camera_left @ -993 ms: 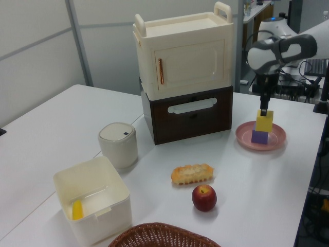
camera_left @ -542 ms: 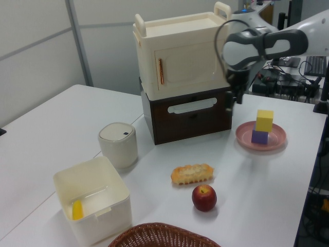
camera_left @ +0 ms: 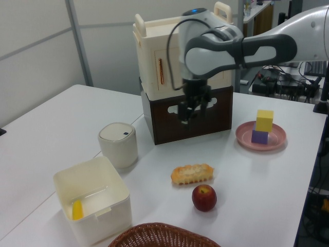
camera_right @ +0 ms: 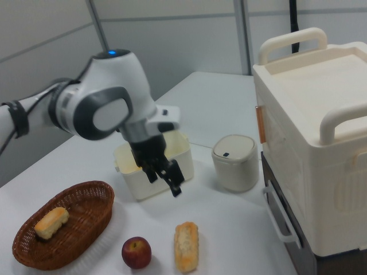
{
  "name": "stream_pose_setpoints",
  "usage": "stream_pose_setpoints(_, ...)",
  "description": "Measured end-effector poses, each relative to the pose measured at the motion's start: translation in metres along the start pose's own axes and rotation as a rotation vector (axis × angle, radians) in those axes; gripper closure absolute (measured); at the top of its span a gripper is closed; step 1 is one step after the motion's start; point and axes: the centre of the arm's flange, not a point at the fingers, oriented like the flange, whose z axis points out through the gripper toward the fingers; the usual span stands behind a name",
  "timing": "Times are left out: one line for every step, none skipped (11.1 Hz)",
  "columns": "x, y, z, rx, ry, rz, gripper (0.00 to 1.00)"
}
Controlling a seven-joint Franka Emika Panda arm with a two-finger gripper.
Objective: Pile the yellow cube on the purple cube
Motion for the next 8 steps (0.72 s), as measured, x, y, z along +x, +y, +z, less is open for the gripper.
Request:
stream_pose_setpoints(-0.001,-0.020,-0.008,-0.012,0.002,0.012,0.00)
stream_pose_setpoints(-0.006,-0.037,-0.016,-0.018,-0.014,0.009,0.00)
stream_pose_setpoints(-0.013,-0.052,-0.023,-0.020,-0.031,-0.006,0.00)
stream_pose_setpoints(-0.020,-0.061,-0.031,-0.023,-0.043,-0.020,0.00)
stream_pose_setpoints(-0.026,-0.063,-0.038,-0.024,-0.049,-0.025,0.00)
stream_pose_setpoints(-0.032,-0.061,-0.047,-0.027,-0.052,-0.028,0.00)
stream_pose_setpoints(-0.038,-0.059,-0.053,-0.028,-0.059,-0.052,0.00)
stream_pose_setpoints(-0.042,-0.058,-0.060,-0.027,-0.056,-0.083,0.00)
